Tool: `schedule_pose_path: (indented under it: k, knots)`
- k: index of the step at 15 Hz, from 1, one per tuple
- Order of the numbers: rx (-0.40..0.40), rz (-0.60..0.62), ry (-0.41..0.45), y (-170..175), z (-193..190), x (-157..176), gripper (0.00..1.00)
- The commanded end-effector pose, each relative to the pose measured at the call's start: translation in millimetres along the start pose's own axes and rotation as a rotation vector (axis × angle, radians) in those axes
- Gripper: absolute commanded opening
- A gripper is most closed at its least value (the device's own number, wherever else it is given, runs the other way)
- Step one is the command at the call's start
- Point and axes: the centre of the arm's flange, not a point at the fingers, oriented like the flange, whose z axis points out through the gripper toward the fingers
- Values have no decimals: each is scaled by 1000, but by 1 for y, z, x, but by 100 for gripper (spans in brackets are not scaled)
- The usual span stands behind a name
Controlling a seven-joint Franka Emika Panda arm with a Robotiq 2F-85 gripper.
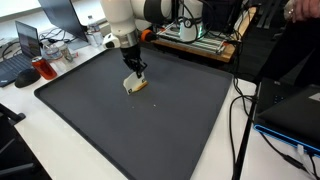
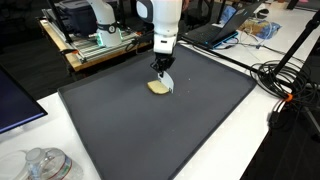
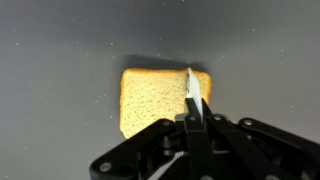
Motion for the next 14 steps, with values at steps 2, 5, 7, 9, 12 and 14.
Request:
schedule_pose_path:
  k: [2,5,7,9,12,14]
  knots:
    - [-30,-3,-124,15,33,-5,1]
    - [-22,4,-168,17,29,-16,1]
    - [-23,-1,-213,16,28,-22,1]
    - [-22,-8,-257,15,28,-26,1]
    - [-11,-30,-323,13,31,-33,1]
    - [-11,-39,-312,14,35,-31,1]
